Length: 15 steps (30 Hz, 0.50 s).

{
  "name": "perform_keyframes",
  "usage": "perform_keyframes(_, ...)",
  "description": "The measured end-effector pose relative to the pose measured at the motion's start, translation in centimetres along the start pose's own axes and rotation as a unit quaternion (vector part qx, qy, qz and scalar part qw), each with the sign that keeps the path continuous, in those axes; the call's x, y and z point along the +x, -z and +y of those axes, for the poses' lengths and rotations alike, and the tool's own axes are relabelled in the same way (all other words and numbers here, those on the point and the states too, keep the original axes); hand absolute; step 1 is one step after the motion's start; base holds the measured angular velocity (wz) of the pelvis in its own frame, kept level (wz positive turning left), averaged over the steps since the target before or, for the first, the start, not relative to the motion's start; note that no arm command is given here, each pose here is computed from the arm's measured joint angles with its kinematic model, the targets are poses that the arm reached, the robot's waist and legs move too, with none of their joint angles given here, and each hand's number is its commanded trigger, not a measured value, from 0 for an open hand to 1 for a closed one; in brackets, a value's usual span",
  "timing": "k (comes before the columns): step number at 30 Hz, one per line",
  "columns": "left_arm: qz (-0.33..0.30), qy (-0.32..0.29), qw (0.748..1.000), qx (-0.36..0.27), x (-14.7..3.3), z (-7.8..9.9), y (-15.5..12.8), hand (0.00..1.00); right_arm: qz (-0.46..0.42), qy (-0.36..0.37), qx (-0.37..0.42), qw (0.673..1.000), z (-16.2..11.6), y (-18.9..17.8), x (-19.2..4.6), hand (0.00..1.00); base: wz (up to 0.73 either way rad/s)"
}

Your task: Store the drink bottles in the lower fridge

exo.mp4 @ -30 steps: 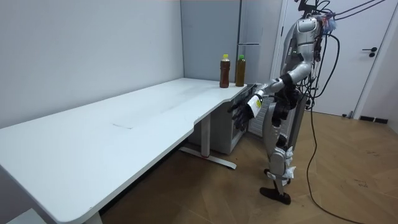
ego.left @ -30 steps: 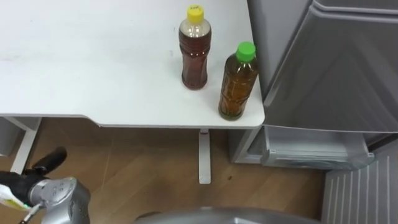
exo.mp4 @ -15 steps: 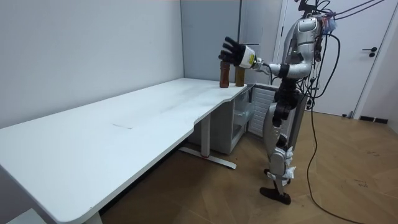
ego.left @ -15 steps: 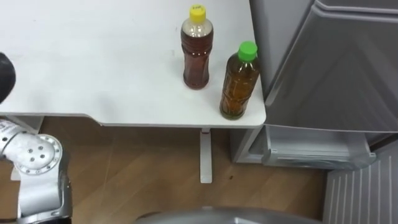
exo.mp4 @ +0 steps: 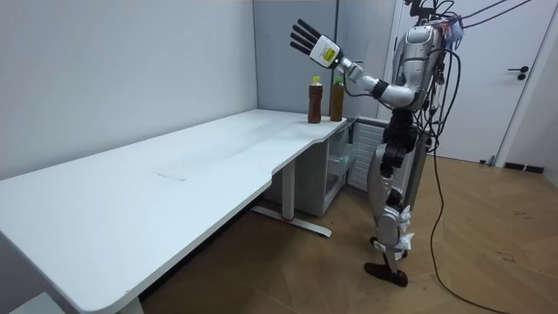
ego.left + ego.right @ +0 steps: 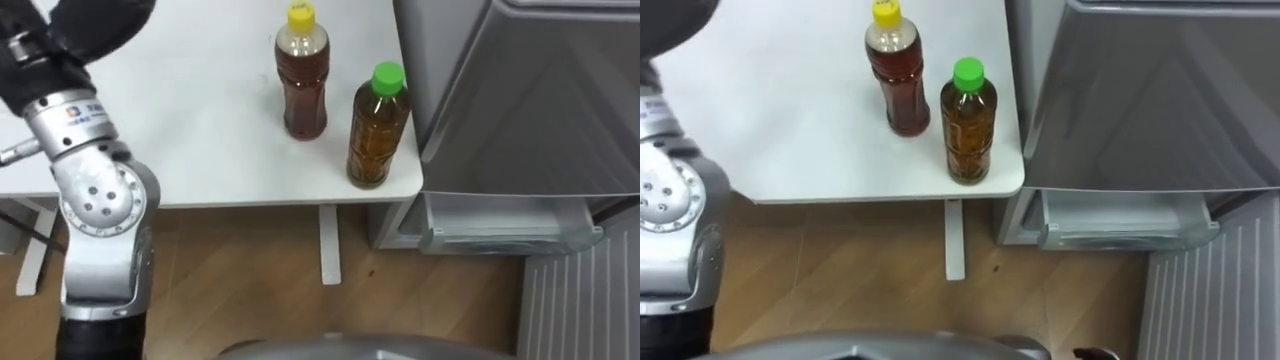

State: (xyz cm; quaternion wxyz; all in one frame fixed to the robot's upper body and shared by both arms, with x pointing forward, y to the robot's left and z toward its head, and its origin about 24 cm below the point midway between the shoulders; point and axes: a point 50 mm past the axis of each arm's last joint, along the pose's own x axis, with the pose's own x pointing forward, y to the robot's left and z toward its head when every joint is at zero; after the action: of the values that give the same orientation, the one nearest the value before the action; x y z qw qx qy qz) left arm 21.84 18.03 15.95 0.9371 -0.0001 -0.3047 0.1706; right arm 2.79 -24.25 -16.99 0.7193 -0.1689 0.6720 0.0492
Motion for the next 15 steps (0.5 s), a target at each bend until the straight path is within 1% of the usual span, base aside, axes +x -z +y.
perform_keyframes(1,-0.002,0.013,1.000,-0.010,0.1,-0.4,-0.2,0.00,0.000,0.000,-0.003,1.000,-0.1,-0.1,0.0,0.00,0.00)
perform_keyframes(3,0.002,0.063,0.997,-0.051,0.1,-1.5,-0.5,0.00,-0.003,-0.003,-0.008,1.000,-0.1,-0.3,0.0,0.00,0.00)
perform_keyframes(4,0.006,0.076,0.995,-0.060,0.0,-1.8,-0.5,0.00,-0.002,-0.003,-0.011,1.000,-0.2,-0.4,0.0,0.00,-0.04)
perform_keyframes(6,0.026,0.120,0.989,-0.084,-0.1,-2.6,-0.3,0.00,-0.003,-0.003,-0.015,1.000,-0.2,-0.5,0.0,0.00,-0.09)
perform_keyframes(12,0.043,0.204,0.970,-0.129,-0.6,-3.7,-0.2,0.00,-0.004,-0.015,-0.022,1.000,-0.2,-0.6,0.0,0.00,-0.04)
perform_keyframes(15,0.044,0.233,0.960,-0.152,-0.6,-4.0,-0.3,0.00,-0.004,-0.017,-0.024,1.000,-0.2,-0.7,0.0,0.00,0.00)
